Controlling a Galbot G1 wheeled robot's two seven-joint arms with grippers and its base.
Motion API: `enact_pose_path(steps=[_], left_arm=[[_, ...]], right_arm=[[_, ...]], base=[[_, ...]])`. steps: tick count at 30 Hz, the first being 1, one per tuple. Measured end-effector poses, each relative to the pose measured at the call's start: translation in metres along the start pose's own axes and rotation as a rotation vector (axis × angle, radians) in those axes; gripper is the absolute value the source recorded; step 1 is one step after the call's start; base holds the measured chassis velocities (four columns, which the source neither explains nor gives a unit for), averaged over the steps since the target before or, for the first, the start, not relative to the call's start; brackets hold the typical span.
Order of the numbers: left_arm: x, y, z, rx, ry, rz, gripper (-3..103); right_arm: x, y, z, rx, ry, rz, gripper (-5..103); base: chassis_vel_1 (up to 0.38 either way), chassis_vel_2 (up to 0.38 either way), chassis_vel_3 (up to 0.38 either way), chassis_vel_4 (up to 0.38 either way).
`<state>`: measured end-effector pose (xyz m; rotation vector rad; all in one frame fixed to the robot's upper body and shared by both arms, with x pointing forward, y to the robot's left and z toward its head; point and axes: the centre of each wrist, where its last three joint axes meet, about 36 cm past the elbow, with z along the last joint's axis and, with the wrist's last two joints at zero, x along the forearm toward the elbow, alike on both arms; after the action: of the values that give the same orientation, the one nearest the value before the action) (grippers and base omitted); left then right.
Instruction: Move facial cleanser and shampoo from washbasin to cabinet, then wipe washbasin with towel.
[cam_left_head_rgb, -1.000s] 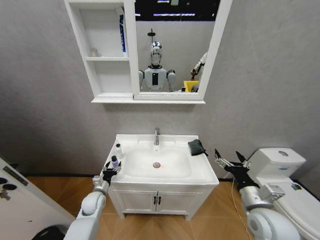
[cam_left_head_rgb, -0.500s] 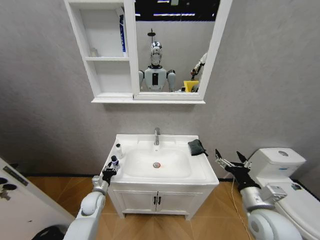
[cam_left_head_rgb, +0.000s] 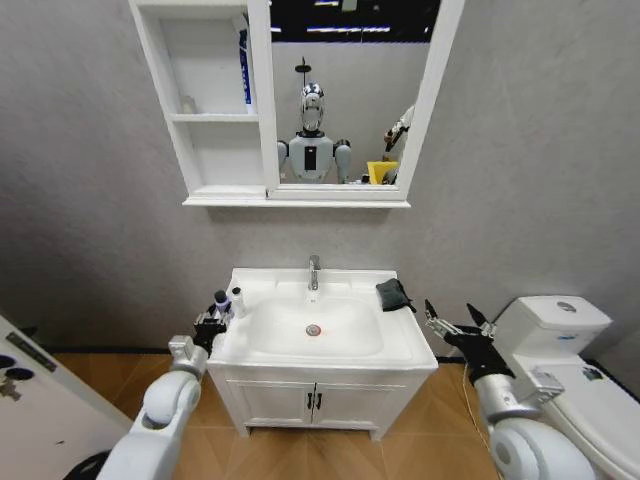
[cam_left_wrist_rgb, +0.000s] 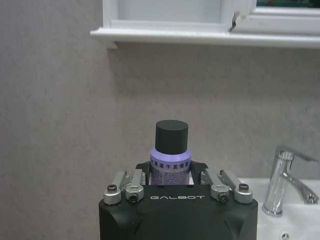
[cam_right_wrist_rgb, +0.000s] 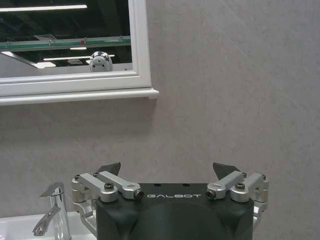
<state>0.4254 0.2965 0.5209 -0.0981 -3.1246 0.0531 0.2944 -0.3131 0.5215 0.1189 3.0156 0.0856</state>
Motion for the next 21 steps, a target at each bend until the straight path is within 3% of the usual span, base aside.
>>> enact_pose_path(steps=[1,3,4,6,9,11,12,20,21], left_arm=[[0.0,0.0,0.0,0.0,0.0,0.0,42],[-0.005,0.011,-0.045,-0.001,-0.016,0.014,42],[-0.005,0.011,-0.045,-0.001,-0.016,0.014,42],[-0.012,0.024,-0.091,-0.033,-0.039,0.031,42],[-0.016,0.03,-0.108,-0.047,-0.054,0.032,42],[-0.026,0.041,-0.145,-0.071,-0.081,0.036,42],[-0.026,0.041,-0.145,-0.071,-0.081,0.036,42],[-0.05,0.061,-0.235,-0.089,-0.148,0.045,42],[-0.05,0.061,-0.235,-0.089,-0.148,0.045,42]], right_arm=[[0.0,0.0,0.0,0.0,0.0,0.0,100],[-0.001,0.0,0.002,0.001,0.005,-0.001,100],[-0.001,0.0,0.002,0.001,0.005,-0.001,100],[0.0,0.0,0.004,0.003,0.013,-0.006,100],[0.0,0.0,0.004,0.005,0.014,-0.009,100],[-0.001,0.001,0.005,0.012,0.016,-0.014,100],[-0.001,0.001,0.005,0.012,0.016,-0.014,100],[-0.005,0.001,0.009,0.032,0.025,-0.007,100],[-0.005,0.001,0.009,0.032,0.025,-0.007,100]], base=[[0.0,0.0,0.0,0.0],[0.0,0.0,0.0,0.0],[0.0,0.0,0.0,0.0],[0.0,0.0,0.0,0.0],[0.0,0.0,0.0,0.0],[0.0,0.0,0.0,0.0],[0.0,0.0,0.0,0.0],[0.0,0.0,0.0,0.0],[0.0,0.0,0.0,0.0]])
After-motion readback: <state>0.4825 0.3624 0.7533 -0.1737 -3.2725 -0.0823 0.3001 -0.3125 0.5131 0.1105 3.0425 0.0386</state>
